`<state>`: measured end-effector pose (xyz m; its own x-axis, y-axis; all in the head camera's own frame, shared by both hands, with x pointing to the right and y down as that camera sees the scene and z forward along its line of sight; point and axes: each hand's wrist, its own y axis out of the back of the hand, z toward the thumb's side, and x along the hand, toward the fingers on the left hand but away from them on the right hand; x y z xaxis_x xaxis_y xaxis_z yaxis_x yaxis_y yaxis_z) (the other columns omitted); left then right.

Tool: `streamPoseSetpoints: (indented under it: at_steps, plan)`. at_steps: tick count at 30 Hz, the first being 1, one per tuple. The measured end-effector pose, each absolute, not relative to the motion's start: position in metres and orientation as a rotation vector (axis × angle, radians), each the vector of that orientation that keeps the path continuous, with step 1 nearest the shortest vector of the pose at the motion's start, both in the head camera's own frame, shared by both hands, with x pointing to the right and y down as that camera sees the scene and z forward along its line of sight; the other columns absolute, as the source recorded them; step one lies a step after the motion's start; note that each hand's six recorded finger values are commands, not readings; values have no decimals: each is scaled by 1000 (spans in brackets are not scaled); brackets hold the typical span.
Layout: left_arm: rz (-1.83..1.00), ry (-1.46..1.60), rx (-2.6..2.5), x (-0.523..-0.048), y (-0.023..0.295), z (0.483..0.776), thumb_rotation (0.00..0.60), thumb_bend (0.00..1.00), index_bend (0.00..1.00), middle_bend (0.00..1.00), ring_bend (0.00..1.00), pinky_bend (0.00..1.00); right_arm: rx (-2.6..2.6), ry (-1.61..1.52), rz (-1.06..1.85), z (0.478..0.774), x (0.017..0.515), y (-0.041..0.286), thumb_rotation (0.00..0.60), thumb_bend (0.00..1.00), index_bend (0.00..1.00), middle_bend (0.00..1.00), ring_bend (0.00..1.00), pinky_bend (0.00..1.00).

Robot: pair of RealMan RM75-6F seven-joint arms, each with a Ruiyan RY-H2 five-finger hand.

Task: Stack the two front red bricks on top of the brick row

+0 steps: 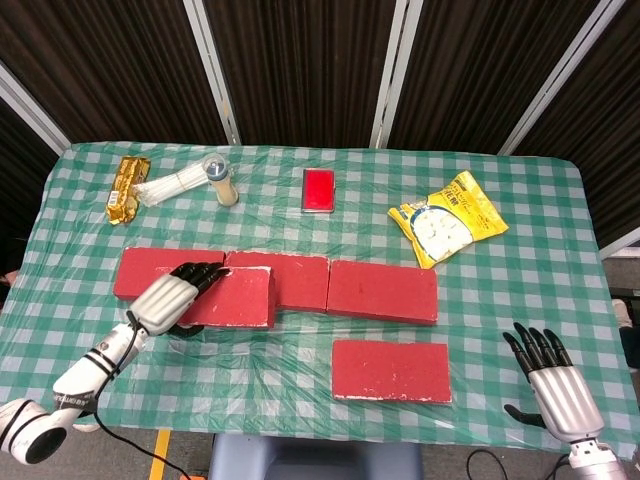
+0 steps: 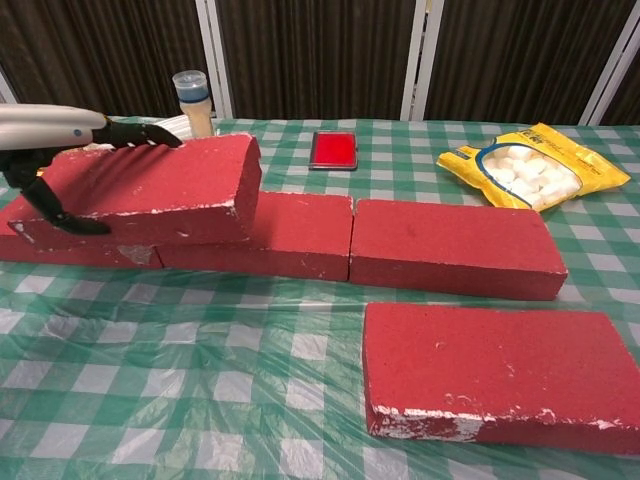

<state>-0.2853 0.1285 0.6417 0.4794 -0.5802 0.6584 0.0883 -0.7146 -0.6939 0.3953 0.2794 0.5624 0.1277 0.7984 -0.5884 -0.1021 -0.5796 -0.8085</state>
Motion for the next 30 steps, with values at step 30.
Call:
streamPoseSetpoints:
  at_steps: [30]
  plan:
    - [-1320, 281, -2023, -263, 83, 697, 600, 617, 791, 1000, 996, 1000, -1609, -693, 1626, 575, 402, 271, 560, 175, 0, 0, 0, 0]
